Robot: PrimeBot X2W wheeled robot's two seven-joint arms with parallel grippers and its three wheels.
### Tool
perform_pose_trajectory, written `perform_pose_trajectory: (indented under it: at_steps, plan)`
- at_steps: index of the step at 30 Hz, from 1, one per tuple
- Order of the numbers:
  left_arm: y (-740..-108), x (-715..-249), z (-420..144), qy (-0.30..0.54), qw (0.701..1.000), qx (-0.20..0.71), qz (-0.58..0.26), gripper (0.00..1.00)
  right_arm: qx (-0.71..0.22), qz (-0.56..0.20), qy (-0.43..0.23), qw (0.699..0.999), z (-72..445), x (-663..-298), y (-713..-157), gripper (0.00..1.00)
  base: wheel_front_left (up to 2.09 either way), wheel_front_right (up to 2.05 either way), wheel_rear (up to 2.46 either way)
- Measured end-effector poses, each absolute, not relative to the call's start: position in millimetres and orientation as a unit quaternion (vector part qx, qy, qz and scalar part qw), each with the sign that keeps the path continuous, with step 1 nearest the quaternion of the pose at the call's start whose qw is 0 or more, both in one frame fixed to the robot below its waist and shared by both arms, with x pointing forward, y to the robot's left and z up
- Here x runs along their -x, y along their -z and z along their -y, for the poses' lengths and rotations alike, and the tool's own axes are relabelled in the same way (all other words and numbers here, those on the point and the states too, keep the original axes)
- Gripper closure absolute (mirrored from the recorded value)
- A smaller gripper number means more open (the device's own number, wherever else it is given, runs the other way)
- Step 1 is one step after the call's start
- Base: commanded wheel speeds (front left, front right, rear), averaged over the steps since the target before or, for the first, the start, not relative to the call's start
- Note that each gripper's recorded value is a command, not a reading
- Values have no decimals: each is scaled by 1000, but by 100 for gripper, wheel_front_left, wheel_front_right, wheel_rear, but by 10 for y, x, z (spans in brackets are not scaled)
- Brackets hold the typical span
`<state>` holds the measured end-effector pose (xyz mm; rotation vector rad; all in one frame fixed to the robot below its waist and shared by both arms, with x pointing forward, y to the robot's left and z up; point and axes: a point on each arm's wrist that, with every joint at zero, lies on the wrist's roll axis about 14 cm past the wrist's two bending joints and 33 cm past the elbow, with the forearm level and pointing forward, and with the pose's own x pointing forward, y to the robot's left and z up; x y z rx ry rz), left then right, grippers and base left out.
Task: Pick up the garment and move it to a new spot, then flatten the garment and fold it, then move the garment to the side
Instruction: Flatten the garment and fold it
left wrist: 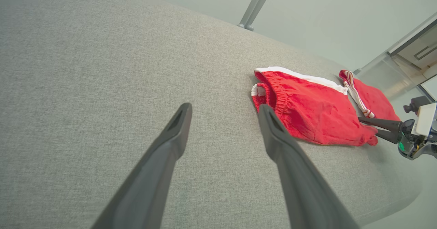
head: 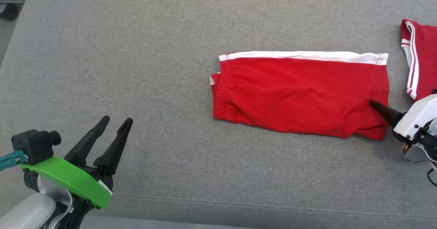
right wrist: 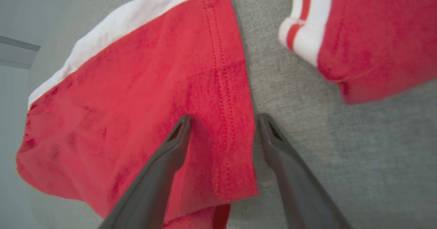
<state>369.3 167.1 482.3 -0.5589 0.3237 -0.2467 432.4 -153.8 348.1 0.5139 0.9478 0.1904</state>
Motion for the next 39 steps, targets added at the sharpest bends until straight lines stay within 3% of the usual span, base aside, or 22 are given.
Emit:
perform_pose_trajectory:
  at_steps: [6,7,9,17,29,39]
  plan:
    - [-4846,-3638,-1811,96,945,275,-150,0,-241,-461,-126,845,1232,-4420,-3489,0,0,0,0]
    - [-4852,-3628,-1822,93,945,276,-149,0,-242,-462,-134,843,1167,-4433,-3498,11,0,0,0]
    - [-4865,-3609,-1845,88,946,277,-146,0,-241,-465,-147,839,1057,-4448,-3511,99,0,0,0]
    - [-4892,-3605,-1981,67,950,274,-135,0,-237,-469,-154,837,1000,-4455,-3521,100,0,0,0]
    - [-4964,-3665,-1860,88,947,282,-125,0,-251,-419,-114,865,1552,-4639,-3857,100,0,0,0]
    - [-4987,-3651,-1682,109,940,295,-129,0,-186,-386,-280,859,855,-4627,-4399,100,0,0,0]
